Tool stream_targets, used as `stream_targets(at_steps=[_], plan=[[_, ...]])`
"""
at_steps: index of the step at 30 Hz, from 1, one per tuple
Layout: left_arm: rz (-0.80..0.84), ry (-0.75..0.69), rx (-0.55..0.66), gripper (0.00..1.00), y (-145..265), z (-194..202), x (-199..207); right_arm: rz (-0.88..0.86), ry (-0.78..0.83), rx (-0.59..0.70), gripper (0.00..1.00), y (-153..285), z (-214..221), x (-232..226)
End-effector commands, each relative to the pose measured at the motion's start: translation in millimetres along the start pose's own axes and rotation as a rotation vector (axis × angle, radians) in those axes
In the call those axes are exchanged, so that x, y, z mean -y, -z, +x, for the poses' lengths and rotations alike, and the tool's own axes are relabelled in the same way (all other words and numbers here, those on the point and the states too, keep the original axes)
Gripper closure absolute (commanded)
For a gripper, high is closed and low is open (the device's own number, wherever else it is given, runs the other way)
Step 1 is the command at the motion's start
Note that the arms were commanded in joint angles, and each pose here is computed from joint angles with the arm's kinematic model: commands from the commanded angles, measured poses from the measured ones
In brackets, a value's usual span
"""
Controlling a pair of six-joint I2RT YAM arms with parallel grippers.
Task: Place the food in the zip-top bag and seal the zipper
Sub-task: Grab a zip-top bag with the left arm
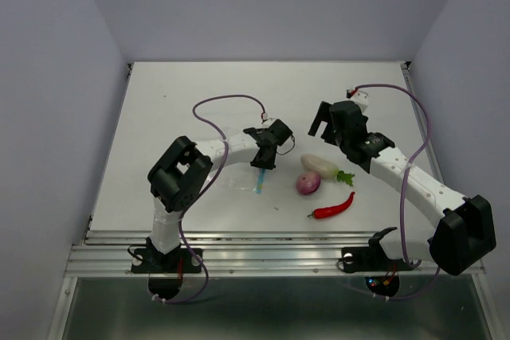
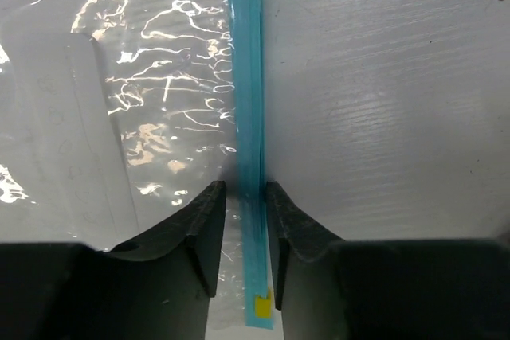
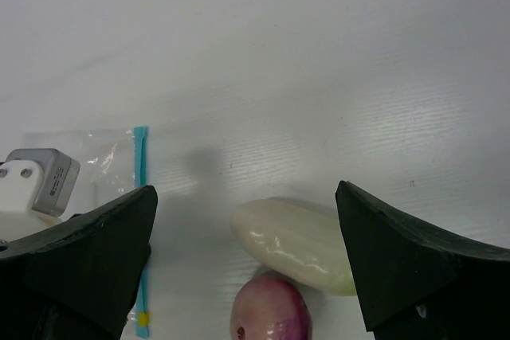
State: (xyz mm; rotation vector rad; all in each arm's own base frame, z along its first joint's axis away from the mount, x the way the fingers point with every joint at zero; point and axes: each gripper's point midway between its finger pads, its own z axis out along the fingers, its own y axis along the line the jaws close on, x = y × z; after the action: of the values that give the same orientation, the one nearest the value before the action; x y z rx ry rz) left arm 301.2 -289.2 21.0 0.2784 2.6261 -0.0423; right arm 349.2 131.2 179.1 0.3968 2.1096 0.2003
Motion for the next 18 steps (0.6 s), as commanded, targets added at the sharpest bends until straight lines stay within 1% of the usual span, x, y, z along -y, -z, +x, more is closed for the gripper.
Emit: stream_targets(at_steps=[1,2,4,6,8,11,12,14,17,18], plan=[[-0.002,-0.011,0.007,0.68,5,-6,1,0.020,0.008,0.019,0.00,-1,-4,7],[0.018,-0.008,0.012,0.78,5,-7,5,0.020,0.008,0.018,0.00,-1,-3,7],[0.038,-0.004,0.015,0.88,5,-7,7,0.019,0.010,0.015,0.00,-1,-2,7],[0.058,0.006,0.008,1.00,4,-6,10,0.011,0.014,0.008,0.00,-1,-1,6],[0.052,0.015,0.022,1.00,6,-9,9,0.000,0.025,0.000,0.00,-1,1,4],[0.070,0.043,0.077,1.00,18,-22,9,-0.029,0.049,-0.016,0.00,0,3,0],[0.074,0.063,0.118,1.00,28,-31,7,-0.049,0.068,-0.026,0.00,1,3,-3],[0.079,0.086,0.163,1.00,40,-41,5,-0.066,0.078,-0.034,0.00,2,4,-7],[0.121,0.110,0.231,1.00,64,-56,5,-0.139,0.100,-0.058,0.00,6,6,-19],[0.136,0.119,0.251,1.00,74,-60,4,-0.194,0.116,-0.076,0.00,8,9,-28]])
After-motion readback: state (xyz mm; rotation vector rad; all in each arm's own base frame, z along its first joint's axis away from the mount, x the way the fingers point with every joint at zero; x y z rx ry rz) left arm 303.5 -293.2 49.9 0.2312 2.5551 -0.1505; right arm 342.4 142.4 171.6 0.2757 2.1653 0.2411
